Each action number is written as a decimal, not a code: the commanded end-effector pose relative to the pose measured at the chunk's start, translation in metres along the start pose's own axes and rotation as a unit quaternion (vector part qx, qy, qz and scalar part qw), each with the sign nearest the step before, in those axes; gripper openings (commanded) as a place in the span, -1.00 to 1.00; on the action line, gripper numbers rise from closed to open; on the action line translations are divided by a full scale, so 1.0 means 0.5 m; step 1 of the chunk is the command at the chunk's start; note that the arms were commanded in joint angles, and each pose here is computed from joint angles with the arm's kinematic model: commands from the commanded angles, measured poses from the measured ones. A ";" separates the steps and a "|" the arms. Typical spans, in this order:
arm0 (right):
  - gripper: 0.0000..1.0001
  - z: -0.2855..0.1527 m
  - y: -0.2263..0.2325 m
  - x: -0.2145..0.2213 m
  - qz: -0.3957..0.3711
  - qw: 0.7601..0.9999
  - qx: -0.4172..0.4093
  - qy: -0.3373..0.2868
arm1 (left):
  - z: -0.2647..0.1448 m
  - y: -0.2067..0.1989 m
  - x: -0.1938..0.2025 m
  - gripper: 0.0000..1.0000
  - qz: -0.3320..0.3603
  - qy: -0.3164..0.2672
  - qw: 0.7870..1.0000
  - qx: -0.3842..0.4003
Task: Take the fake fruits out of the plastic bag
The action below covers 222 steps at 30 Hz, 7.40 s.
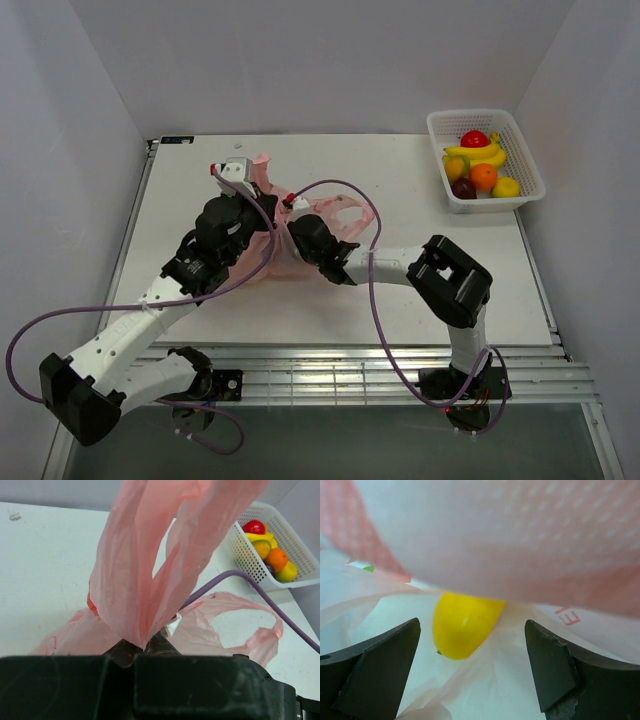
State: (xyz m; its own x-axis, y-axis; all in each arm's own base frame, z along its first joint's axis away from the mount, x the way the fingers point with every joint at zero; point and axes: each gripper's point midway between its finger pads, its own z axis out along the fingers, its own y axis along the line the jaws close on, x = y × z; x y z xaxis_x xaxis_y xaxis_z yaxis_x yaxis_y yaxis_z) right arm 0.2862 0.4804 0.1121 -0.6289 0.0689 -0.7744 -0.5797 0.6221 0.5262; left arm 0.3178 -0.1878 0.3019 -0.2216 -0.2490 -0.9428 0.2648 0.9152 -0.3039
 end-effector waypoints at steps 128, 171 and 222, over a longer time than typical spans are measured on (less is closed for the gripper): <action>0.80 -0.168 -0.288 -0.022 -0.103 0.954 0.270 -0.082 | -0.220 -0.183 0.260 -1.00 -0.040 0.181 0.910 0.370; 0.80 -0.668 -0.063 -0.131 -0.079 0.988 0.109 -0.074 | -0.123 -0.168 -0.011 0.96 0.007 0.188 0.970 0.154; 0.80 -0.419 -0.222 0.020 -0.075 0.979 0.174 -0.069 | -0.070 -0.209 0.115 -1.00 0.146 0.276 0.949 -0.033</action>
State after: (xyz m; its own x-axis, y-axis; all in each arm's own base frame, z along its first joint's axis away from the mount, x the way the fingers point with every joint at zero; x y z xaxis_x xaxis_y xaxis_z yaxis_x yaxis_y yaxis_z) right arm 0.2124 0.2343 0.0712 -0.5671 -0.0629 -0.8213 -0.4386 0.8670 0.2365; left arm 0.2472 -0.2811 0.2602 -0.6498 0.2602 -0.7142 0.3076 0.9492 0.0660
